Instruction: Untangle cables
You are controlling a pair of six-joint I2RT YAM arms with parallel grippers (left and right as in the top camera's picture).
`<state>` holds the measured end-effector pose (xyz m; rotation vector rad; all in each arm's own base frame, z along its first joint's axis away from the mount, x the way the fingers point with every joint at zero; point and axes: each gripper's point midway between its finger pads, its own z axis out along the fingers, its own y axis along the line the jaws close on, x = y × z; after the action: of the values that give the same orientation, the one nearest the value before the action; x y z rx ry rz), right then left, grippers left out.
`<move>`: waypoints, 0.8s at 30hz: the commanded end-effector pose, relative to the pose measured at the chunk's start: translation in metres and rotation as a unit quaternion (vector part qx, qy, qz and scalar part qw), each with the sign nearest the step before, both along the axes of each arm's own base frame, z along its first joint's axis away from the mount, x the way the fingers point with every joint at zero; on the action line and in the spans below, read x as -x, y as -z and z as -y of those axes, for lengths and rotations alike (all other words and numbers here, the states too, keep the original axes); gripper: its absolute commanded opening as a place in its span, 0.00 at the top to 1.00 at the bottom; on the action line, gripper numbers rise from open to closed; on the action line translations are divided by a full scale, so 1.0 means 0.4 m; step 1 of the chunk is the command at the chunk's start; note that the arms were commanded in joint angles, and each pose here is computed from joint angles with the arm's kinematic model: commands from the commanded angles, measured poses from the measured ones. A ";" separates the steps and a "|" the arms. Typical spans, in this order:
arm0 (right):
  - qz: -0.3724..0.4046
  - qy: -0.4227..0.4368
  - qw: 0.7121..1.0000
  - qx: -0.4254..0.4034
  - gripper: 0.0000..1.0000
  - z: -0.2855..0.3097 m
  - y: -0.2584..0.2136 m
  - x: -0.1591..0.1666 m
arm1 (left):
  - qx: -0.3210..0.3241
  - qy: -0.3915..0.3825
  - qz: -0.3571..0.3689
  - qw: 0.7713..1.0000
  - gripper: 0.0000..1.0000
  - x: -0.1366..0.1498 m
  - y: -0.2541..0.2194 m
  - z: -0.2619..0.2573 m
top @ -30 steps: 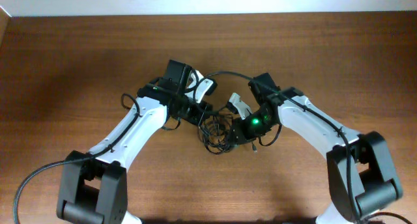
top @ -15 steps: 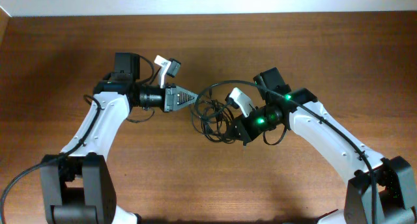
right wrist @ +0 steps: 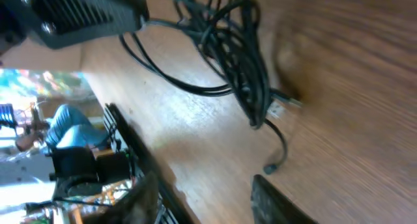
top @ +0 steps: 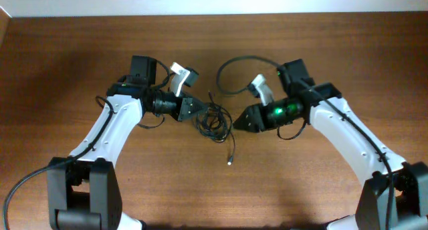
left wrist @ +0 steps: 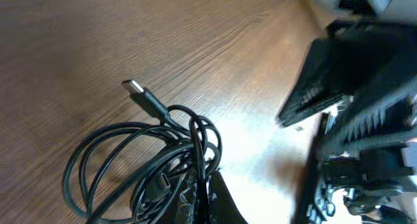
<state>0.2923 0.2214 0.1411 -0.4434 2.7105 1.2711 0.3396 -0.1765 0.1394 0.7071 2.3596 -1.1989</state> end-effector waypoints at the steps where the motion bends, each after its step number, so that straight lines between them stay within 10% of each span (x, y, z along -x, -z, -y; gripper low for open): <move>1: -0.027 0.051 0.998 0.012 0.65 0.007 -0.020 -0.017 | -0.039 0.010 -0.017 0.999 1.00 0.018 0.070 0.007; 24: -0.221 0.271 0.937 0.018 0.70 0.019 0.014 -0.055 | 0.080 0.204 0.168 0.961 1.00 0.111 0.006 0.056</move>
<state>0.3176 0.2176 0.1387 0.4433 2.8655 1.2877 0.2948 -0.1983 0.1302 1.2609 1.9613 -1.2664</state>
